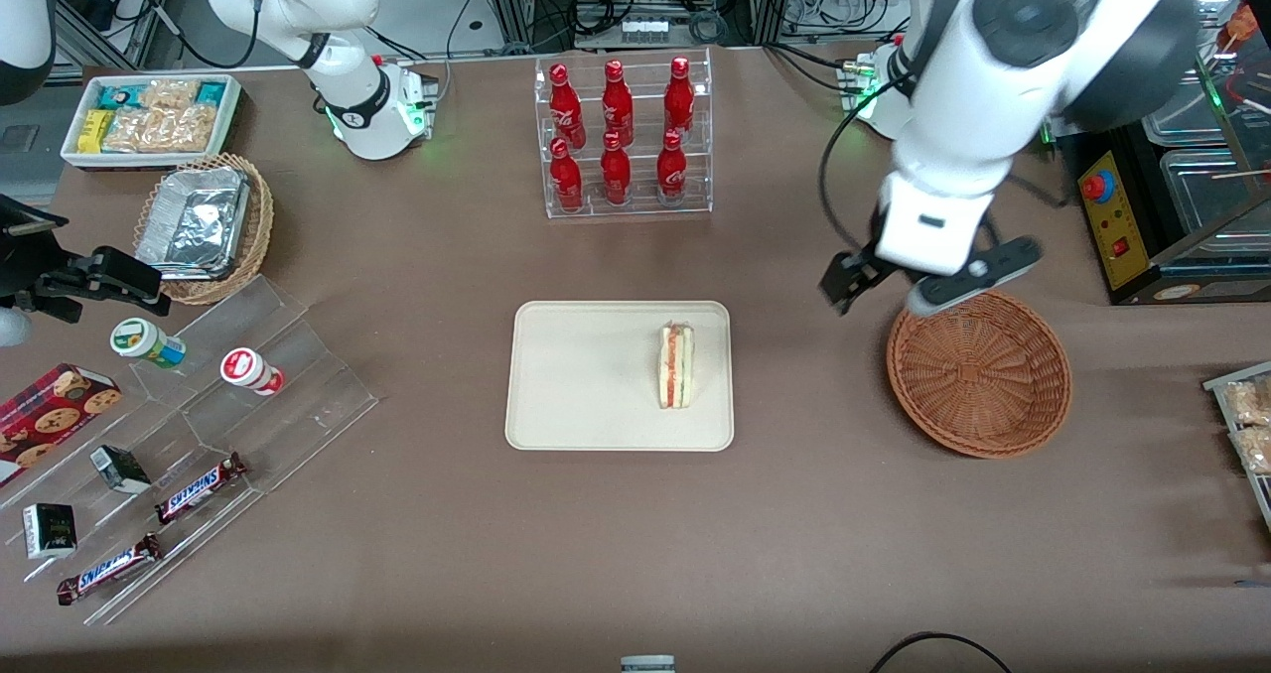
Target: Place sandwich from basket to tray
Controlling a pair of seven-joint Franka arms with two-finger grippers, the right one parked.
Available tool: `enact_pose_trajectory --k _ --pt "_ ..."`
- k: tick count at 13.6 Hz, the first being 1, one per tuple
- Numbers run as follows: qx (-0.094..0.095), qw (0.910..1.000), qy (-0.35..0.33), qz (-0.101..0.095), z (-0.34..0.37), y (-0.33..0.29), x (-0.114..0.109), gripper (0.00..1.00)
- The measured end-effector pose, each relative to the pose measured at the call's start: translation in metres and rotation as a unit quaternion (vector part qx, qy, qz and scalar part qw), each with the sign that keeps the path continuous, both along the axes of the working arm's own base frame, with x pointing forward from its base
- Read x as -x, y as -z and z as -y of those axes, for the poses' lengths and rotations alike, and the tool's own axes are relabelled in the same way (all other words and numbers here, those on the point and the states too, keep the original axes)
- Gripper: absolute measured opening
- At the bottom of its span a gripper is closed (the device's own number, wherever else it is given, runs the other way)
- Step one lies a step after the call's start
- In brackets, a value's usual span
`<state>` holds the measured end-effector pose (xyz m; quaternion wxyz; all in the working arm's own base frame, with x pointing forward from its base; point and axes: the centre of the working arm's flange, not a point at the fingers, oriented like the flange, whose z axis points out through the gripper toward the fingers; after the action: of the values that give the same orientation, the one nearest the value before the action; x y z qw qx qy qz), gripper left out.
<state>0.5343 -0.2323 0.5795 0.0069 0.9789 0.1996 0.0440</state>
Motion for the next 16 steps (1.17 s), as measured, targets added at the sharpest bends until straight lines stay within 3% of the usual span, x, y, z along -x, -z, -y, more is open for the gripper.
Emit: enact_pose_trajectory --k 3,7,10,16 --pt "0.005 0.9994 0.032 -0.009 -0.047 -0.032 0.023 1.00" --pt "-0.021 0.9961 0.081 -0.026 -0.071 -0.033 0.059 1.00" --pt "-0.019 0.9929 0.107 -0.049 -0.109 -0.034 0.061 1.00" --pt "-0.006 0.9943 0.094 -0.051 -0.159 -0.062 0.065 1.00"
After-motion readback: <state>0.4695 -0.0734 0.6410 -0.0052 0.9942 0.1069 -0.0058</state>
